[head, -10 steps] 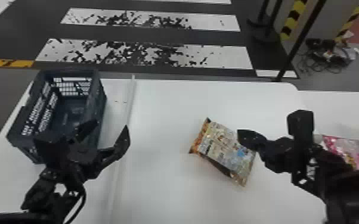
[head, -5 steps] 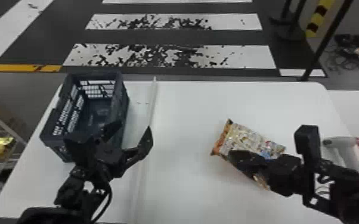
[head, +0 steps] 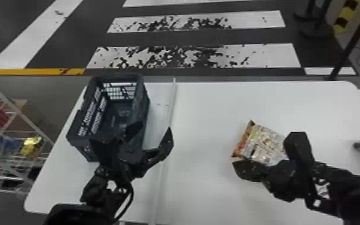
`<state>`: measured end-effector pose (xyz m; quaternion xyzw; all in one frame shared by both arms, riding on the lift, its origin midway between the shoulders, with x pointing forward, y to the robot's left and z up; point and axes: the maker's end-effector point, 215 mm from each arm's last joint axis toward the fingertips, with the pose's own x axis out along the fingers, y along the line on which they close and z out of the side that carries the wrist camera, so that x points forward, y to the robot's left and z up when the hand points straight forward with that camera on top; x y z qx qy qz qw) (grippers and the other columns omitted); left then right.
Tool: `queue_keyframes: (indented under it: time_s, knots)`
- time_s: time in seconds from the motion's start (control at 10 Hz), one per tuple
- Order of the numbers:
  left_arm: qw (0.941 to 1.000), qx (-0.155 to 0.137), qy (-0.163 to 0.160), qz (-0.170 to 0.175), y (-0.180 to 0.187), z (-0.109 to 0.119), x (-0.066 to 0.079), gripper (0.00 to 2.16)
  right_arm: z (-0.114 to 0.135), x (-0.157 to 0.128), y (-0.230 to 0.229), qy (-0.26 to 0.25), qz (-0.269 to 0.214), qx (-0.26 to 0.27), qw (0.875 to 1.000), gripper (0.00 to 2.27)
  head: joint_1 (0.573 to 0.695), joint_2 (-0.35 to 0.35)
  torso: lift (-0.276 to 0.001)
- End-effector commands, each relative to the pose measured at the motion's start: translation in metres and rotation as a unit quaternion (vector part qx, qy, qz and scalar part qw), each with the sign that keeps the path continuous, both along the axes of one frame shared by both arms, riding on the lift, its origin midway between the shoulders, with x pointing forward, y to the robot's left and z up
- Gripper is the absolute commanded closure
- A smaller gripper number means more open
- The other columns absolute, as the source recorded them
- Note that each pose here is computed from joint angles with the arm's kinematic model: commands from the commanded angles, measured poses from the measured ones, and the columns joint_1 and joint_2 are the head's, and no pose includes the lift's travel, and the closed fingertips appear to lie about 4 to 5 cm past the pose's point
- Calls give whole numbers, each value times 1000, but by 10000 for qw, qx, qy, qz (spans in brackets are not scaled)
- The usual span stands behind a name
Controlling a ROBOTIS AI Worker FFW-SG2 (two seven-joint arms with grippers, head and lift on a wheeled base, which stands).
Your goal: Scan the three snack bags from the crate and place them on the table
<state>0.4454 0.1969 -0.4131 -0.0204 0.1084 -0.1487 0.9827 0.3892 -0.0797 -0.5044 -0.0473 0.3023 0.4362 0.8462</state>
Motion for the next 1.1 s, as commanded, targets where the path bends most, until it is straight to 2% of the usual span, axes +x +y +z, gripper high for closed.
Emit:
queue_keyframes:
  time_s: [0.0, 0.3, 0.8, 1.0]
  knots:
    - [10000, -8, -7, -27, -3, 1, 0, 80, -15, 11, 0, -14, 53, -265, 9996, 2250, 695, 158, -62]
    - [10000, -18, -4, -66, -7, 1, -2, 80, -43, 36, -11, -130, -85, -840, 9963, 2246, 695, 137, -62]
    - [10000, -17, -11, -83, -9, 2, -4, 80, -51, 76, -38, -534, -916, -1363, 9850, 2246, 695, 105, -62]
    - [10000, -7, -11, -80, -8, 2, -4, 80, -52, 83, -50, -616, -1188, -1481, 9799, 2250, 695, 81, -62]
